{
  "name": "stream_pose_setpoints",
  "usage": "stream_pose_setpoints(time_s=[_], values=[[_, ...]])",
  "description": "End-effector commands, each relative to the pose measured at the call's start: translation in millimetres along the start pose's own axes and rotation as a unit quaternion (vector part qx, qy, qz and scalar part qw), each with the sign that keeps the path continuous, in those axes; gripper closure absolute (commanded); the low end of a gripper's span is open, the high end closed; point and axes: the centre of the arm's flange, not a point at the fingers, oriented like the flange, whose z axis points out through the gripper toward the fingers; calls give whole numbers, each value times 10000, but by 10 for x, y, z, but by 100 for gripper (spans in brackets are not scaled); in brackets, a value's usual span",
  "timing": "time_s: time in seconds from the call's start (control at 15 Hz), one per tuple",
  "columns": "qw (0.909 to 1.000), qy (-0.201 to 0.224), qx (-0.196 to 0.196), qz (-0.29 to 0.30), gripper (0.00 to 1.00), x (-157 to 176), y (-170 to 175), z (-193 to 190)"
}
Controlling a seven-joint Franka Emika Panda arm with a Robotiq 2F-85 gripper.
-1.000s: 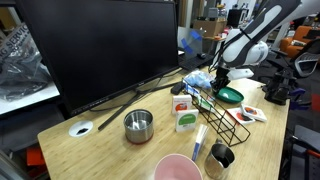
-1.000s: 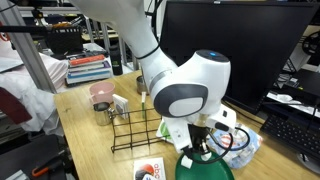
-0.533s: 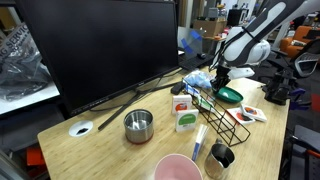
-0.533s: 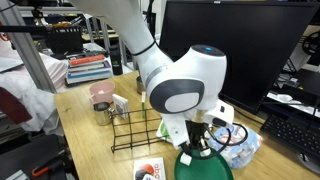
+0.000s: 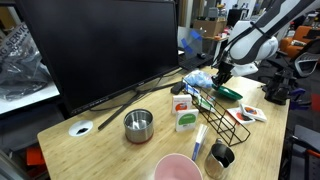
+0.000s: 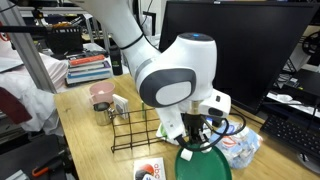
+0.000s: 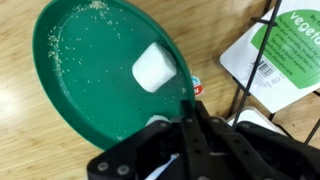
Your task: Move the green plate to the left
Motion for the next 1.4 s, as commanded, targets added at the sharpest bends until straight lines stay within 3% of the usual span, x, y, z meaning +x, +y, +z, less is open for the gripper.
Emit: stream_pose_setpoints(time_s=[0.0, 0.6, 1.33], values=[[9996, 207, -161, 67, 98, -108, 14, -137], [9967, 626, -505, 70, 98, -156, 1, -426], [9867, 1077, -889, -828, 98, -178, -546, -927]])
